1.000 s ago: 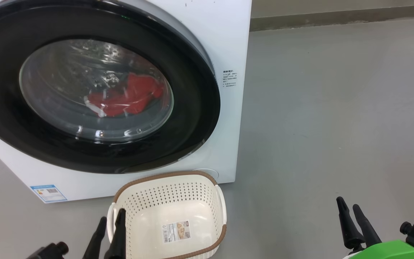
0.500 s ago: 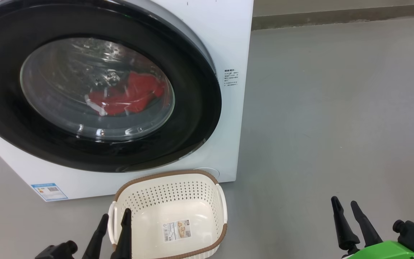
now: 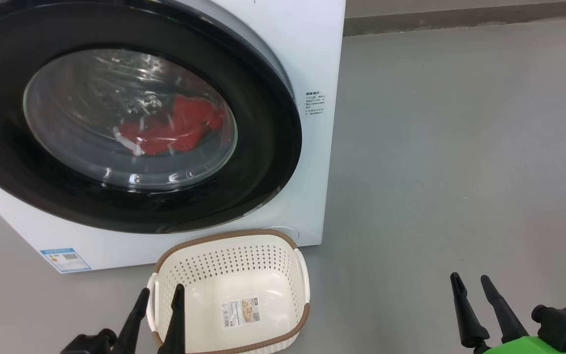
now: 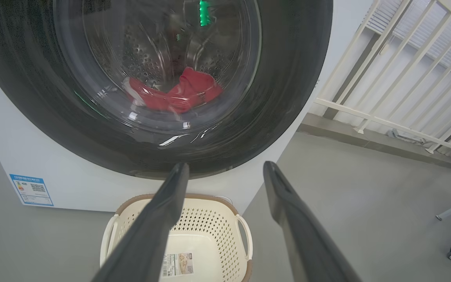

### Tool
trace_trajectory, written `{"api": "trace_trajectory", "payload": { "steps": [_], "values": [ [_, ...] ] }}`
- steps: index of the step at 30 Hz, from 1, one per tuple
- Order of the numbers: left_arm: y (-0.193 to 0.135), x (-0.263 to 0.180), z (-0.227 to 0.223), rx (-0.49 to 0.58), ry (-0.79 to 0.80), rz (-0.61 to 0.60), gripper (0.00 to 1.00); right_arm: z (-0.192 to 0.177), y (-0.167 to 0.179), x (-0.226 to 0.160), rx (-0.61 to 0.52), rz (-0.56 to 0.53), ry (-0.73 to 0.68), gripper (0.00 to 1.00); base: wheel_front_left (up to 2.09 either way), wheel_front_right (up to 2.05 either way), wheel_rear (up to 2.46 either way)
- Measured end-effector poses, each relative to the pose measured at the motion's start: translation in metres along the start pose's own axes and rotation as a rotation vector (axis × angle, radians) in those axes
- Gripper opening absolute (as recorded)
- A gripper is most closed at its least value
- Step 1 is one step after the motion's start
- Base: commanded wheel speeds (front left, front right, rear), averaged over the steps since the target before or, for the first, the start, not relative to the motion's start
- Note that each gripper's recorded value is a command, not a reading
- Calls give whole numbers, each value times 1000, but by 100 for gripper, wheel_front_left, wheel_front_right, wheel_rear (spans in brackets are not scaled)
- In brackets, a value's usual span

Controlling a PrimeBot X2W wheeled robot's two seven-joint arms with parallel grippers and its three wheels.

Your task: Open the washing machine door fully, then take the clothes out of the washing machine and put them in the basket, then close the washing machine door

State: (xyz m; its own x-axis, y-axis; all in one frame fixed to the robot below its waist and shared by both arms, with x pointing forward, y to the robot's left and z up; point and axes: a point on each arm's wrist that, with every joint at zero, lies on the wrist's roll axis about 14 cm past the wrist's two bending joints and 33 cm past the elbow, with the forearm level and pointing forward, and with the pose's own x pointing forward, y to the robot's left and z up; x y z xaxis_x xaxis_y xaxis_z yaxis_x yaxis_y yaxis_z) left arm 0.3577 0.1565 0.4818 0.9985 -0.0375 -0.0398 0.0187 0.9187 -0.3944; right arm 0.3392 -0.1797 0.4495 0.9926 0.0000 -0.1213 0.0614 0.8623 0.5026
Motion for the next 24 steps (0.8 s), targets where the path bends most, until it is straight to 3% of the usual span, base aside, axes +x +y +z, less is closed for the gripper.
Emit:
{"api": "trace_trajectory", "payload": {
  "steps": [24],
  "values": [
    [-5,-5,-1,186,-35,-37,100,3,-6,-7,-201,7,-31,100,0,0,0]
  ]
}}
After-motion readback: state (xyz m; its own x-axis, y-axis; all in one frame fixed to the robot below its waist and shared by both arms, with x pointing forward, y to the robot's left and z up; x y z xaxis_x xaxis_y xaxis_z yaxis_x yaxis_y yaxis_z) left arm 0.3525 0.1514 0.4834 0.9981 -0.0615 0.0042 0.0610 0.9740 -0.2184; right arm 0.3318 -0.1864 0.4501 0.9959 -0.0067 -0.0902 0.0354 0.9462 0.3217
